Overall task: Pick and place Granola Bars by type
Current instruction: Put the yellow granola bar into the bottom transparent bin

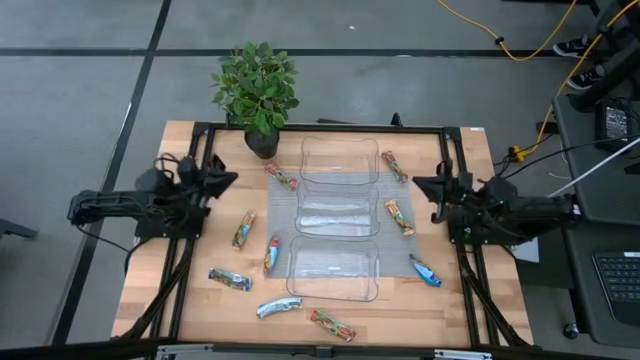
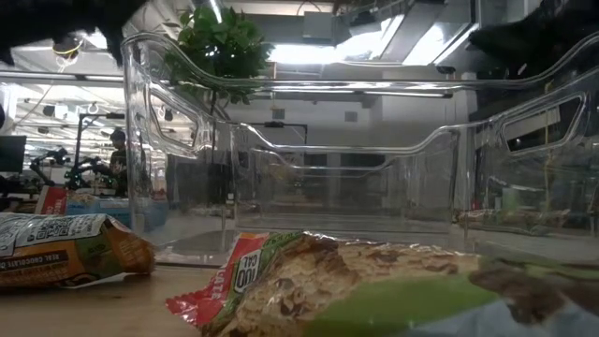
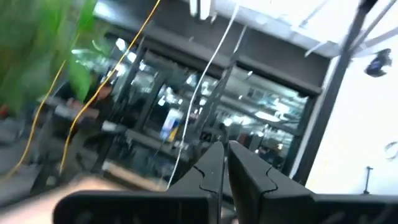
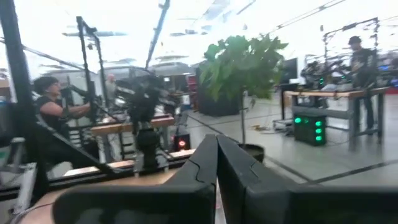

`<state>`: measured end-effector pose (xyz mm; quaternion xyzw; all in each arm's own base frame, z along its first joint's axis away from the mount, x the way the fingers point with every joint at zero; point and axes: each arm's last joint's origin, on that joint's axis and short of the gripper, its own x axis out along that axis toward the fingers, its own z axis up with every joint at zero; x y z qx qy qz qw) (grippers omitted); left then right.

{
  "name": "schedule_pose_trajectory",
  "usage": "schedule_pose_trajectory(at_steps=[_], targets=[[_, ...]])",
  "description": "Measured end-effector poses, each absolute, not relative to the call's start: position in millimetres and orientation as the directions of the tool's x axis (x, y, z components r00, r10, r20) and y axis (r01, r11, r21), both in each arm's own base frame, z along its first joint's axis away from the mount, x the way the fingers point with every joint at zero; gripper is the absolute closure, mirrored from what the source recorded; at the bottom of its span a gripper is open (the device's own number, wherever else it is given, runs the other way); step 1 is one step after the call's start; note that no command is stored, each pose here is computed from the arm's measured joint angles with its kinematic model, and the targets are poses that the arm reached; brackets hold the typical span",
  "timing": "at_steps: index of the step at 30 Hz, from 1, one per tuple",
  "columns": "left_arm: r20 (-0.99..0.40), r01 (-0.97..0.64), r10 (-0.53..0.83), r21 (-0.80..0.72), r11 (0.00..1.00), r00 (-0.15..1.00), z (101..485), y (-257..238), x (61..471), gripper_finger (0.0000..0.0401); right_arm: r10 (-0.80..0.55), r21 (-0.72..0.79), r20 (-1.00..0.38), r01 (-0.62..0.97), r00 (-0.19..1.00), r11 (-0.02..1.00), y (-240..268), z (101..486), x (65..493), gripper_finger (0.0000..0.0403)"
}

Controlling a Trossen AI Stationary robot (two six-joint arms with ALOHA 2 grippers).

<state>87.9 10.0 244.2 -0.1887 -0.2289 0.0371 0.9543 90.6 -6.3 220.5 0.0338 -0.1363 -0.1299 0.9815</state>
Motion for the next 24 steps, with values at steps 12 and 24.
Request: schedule_pose_trajectory(at_steps=[12,24], targets=[[0.097,-0.083,0.122,-0.336,0.938,0.988,329.2,9.5,96.7,0.0386,-0.367,0.024,0.119,0.367,0.922,0.930,-8.9,323.3,107.4,0.0395],[-0.507,-0.288,0.039,-0.424,0.859,0.861,307.4,10.0,125.9,0.0399,-0.319,0.047,0.141,0.316,0.937,0.948,-7.0,375.2,128.8,0.0395]])
